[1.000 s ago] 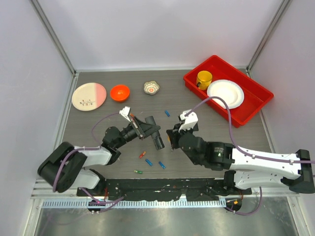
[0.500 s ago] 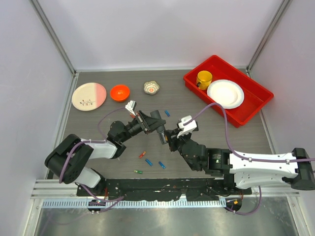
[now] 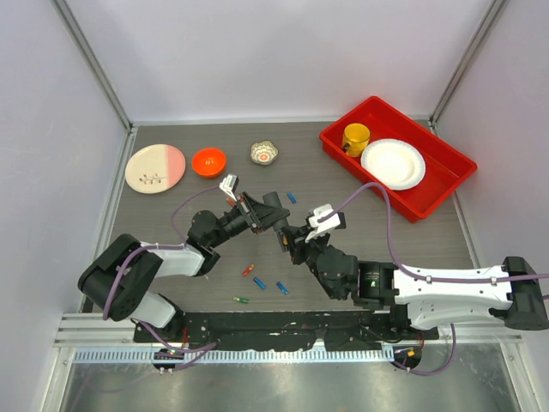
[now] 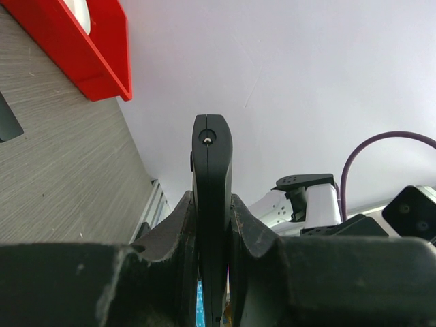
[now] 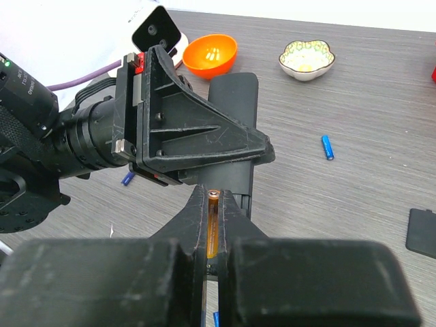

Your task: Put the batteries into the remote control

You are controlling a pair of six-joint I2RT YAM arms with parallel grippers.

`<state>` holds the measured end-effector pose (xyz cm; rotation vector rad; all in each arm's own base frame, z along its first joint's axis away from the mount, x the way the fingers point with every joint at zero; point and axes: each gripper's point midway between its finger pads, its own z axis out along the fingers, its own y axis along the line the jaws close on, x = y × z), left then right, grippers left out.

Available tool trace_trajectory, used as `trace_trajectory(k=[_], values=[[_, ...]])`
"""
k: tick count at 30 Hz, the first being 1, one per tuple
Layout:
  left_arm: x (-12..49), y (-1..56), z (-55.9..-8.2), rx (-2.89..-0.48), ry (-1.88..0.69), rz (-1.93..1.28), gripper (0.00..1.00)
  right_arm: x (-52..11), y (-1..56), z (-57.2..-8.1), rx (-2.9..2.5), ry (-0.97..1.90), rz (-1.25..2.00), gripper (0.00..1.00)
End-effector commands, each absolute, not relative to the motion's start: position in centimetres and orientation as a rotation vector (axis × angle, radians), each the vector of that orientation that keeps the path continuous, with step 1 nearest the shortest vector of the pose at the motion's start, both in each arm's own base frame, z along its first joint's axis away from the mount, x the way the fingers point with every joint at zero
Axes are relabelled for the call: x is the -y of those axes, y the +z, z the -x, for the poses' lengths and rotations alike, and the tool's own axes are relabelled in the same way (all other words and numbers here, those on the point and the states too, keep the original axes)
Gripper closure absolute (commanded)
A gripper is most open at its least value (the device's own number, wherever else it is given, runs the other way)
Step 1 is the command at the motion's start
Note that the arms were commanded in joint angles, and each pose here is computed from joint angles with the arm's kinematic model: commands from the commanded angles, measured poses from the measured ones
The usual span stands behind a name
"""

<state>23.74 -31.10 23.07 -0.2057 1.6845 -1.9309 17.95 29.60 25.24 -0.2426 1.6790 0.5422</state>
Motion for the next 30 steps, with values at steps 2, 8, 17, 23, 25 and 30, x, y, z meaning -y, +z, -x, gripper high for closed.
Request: trace_trajectory(k=[2,8,17,23,25,30], values=[[30.3,29.7,-22.0,-1.37,-2.025,0.022,1.0,-29.9,26.1,-18.2,-1.648,0.552,0.195,0.99],[30.4,30.2,-22.1,-1.356,-2.028,0.018,1.0,-29.8,25.2,-18.1,-1.671,0.532,0.211,0.99],[30.4,30.8,-22.1,-1.338,-2.034,0.005,1.0,-30.7,23.8,-17.5,-1.724,0.525,0.282,0.99],[30.5,31.1,-22.2,-1.331,-2.039,0.004,1.0,-32.1,22.6,-17.1,-1.777,0.513,0.353,0.99],[30.4,31.3,-22.1,-1.324,-2.038,0.002,1.0,-32.2,22.5,-17.1,-1.782,0.513,0.351,0.99],[30.2,31.4,-22.0,-1.319,-2.037,0.003,1.0,-32.2,22.0,-17.3,-1.795,0.496,0.339,0.99]])
